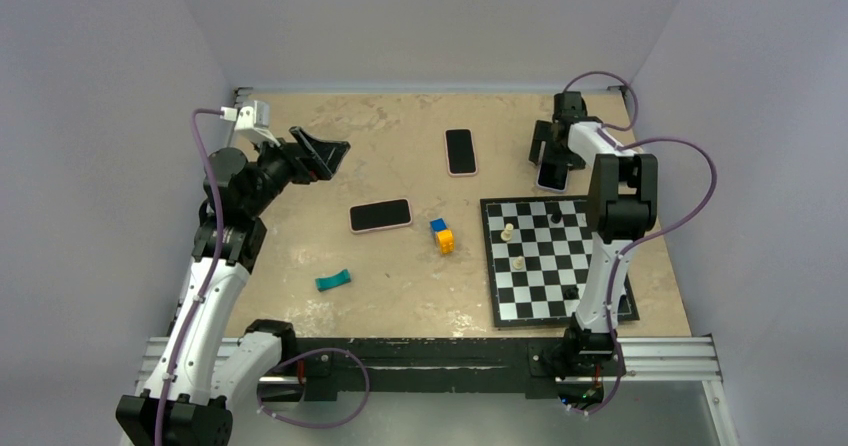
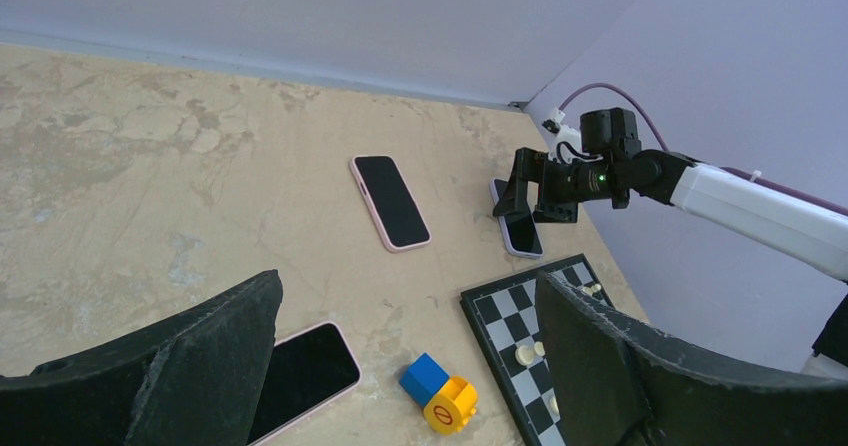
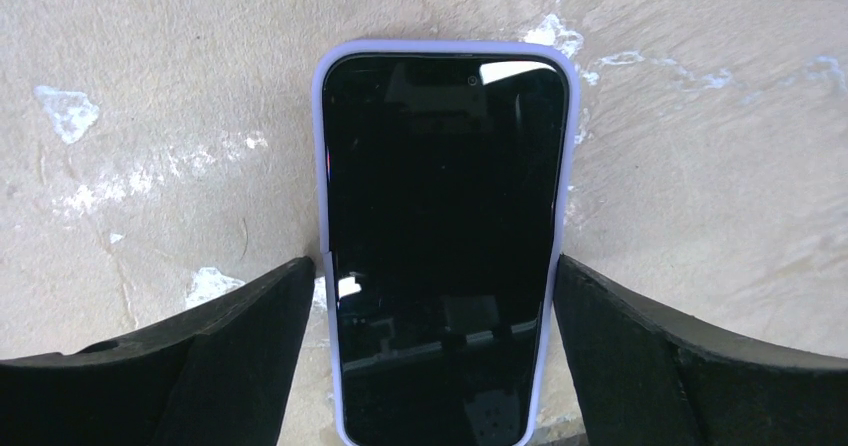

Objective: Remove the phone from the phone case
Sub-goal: Pick up the phone at the center of the board.

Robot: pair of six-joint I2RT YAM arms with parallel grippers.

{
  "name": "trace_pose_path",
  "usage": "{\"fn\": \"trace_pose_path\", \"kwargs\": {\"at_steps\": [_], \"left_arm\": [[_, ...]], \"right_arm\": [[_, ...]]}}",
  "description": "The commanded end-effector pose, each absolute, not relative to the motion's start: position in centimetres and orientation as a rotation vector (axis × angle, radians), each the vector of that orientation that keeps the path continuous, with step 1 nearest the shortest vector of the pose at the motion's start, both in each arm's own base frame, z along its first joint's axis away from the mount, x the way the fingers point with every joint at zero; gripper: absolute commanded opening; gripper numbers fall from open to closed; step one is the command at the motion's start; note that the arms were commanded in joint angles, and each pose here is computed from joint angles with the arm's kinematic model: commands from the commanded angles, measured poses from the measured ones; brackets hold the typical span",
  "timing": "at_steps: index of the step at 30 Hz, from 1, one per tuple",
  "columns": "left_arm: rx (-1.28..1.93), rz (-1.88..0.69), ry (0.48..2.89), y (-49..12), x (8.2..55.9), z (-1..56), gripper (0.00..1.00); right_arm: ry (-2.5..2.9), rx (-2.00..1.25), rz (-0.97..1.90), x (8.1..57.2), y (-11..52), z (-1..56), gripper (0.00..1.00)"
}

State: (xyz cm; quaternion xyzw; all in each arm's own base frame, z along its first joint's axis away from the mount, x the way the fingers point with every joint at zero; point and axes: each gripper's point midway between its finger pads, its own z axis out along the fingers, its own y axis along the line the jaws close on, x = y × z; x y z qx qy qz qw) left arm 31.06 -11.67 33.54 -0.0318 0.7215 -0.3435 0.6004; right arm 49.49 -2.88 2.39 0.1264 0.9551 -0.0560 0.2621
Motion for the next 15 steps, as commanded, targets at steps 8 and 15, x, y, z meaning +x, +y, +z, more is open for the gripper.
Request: {"fn": "trace_pose_path", "kwargs": {"at_steps": [8, 15], "left_arm": [[-0.052, -0.856, 1.66, -12.9, 31.4, 34.4, 0.98], [-0.015, -0.853, 1.684, -13.9, 31.2, 34.0, 0.98]], "right_arm": [[2.711, 0.325, -0.032, 48.6, -2.5, -0.8, 0.48], [2.364, 0.3, 0.023, 52.0, -2.3, 9.6, 0.0]]}}
